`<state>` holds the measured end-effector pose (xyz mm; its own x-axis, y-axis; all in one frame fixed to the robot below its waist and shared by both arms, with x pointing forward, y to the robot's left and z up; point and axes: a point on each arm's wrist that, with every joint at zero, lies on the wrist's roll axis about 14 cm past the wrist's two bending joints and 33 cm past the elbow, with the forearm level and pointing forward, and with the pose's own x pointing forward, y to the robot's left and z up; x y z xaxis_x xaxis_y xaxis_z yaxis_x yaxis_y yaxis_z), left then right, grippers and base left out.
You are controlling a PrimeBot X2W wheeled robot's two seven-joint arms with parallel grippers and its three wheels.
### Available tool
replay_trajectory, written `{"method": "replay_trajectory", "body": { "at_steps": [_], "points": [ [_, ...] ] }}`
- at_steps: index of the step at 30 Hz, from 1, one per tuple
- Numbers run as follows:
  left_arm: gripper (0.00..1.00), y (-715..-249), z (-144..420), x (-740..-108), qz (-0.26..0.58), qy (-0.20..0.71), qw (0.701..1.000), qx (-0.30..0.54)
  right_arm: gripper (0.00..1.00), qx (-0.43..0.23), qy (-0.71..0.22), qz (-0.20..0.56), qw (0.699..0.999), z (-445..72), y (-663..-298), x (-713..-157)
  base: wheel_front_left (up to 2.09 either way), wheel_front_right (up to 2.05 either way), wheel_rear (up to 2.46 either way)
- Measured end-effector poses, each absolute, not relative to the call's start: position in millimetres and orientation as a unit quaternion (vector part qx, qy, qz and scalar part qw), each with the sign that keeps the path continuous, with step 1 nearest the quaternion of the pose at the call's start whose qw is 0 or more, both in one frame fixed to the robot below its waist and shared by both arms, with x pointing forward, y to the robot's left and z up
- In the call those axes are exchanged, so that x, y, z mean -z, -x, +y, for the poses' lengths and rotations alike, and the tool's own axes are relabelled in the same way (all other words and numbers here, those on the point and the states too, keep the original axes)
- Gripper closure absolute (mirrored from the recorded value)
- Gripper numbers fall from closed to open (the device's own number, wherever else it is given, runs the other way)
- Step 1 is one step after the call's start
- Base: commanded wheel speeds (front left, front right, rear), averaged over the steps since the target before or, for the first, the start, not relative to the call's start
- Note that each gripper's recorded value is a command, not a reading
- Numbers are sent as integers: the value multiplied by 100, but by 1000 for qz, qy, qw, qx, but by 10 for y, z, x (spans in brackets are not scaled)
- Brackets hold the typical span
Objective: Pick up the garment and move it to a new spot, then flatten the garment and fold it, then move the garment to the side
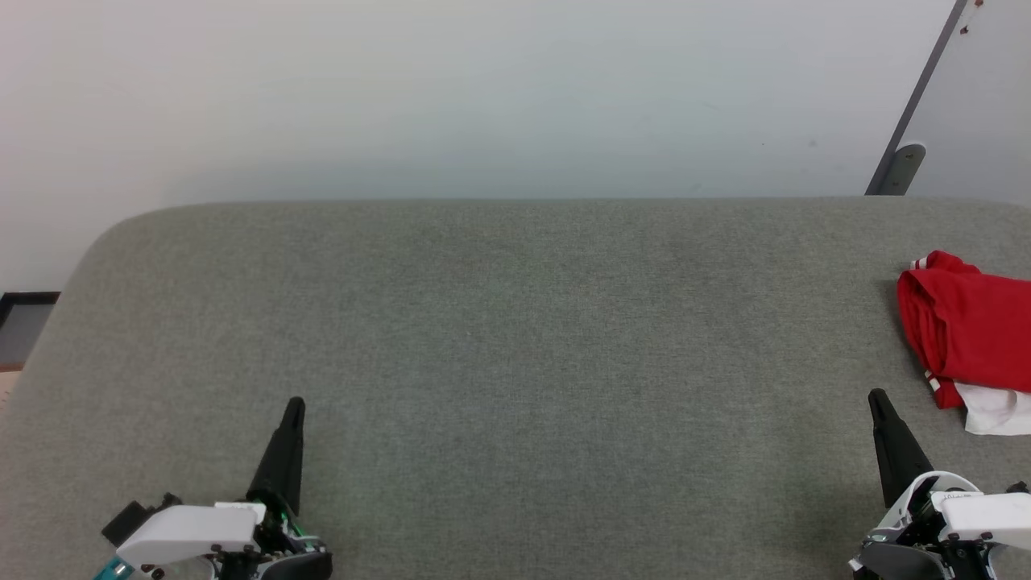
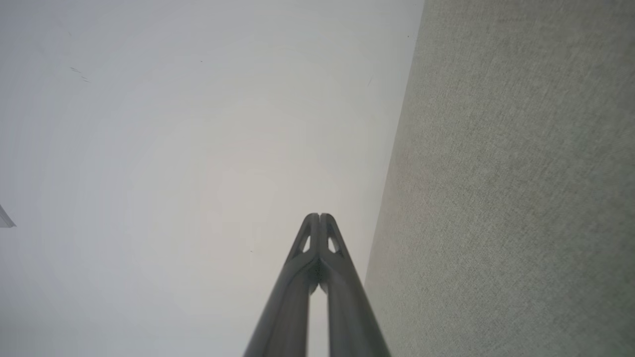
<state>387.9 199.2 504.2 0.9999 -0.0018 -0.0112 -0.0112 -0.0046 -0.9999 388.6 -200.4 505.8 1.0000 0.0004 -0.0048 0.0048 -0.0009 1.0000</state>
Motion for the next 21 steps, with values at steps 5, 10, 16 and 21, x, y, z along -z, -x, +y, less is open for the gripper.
{"method": "replay_trajectory", "body": {
  "at_steps": [5,10,16,21],
  "points": [
    [100,-3878,1992,-5042,5,709,705,-3,100,2,-707,2,707,-2004,-3885,-5059,0,0,0],
    [100,-3879,1993,-5041,5,709,705,-3,100,2,-707,2,707,-2004,-3886,-5058,0,0,0],
    [100,-3879,1992,-5042,5,709,705,-3,100,2,-707,2,707,-2004,-3886,-5058,0,0,0],
    [100,-3879,1992,-5042,5,709,705,-3,100,2,-708,2,707,-2004,-3886,-5058,0,0,0]
  ]
}}
